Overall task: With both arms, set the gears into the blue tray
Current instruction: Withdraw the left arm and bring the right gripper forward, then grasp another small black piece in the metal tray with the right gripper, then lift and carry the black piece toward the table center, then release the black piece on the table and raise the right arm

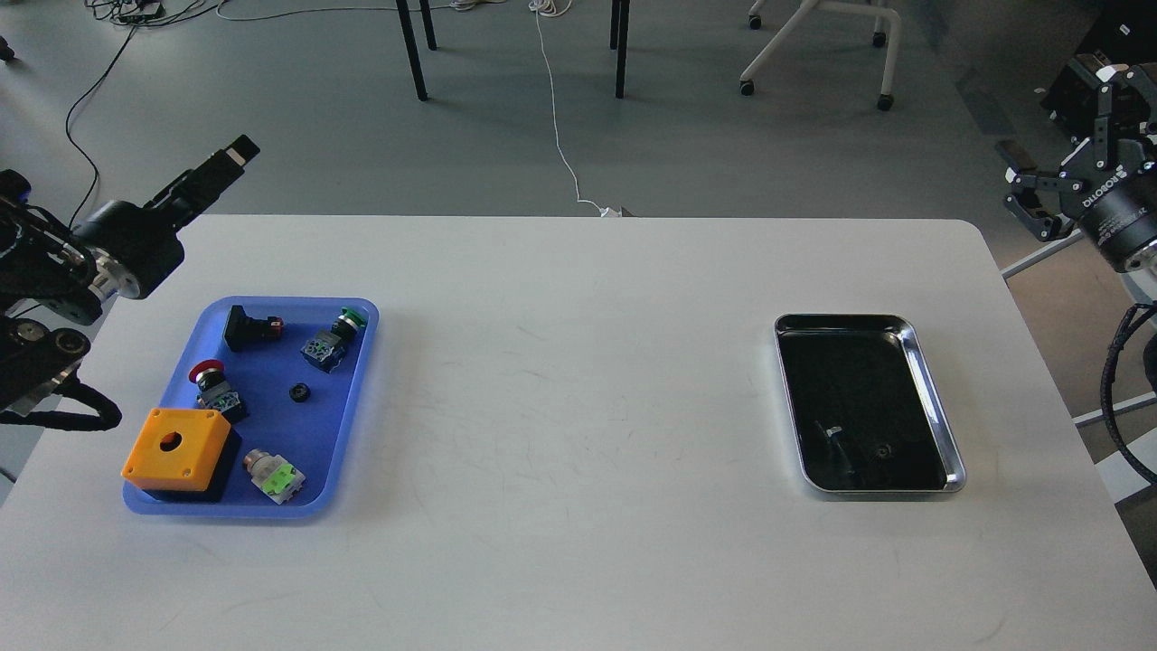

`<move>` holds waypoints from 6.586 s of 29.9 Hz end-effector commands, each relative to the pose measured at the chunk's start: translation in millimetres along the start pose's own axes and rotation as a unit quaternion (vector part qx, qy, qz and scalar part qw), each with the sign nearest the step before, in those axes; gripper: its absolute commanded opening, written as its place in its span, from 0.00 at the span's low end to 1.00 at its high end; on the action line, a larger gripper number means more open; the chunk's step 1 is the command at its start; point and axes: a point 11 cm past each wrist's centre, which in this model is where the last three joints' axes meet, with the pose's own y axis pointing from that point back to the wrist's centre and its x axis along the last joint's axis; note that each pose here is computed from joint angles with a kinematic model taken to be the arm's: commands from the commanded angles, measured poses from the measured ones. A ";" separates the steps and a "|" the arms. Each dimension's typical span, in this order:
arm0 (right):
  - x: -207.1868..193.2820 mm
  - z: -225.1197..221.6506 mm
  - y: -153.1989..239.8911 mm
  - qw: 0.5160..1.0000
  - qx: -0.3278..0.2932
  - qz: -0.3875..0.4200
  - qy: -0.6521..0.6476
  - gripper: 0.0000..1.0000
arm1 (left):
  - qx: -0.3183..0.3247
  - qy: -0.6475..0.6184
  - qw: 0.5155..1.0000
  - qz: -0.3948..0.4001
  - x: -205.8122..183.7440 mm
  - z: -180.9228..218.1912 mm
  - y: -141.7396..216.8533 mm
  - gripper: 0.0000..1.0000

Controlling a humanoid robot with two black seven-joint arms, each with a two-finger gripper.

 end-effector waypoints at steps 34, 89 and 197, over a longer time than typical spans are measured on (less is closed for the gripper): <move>-103.8 119.2 32.5 0.581 -0.386 -0.510 0.503 0.88 | -0.102 0.565 0.804 0.154 80.9 28.5 -56.1 0.98; -104.0 147.1 32.8 0.473 -0.412 -0.551 0.550 0.25 | -0.111 0.551 0.813 0.156 97.3 24.1 -43.5 0.98; -156.6 45.6 -99.6 0.947 -0.016 -0.155 0.282 0.98 | -0.118 0.246 0.950 -0.152 38.4 127.6 -13.1 0.98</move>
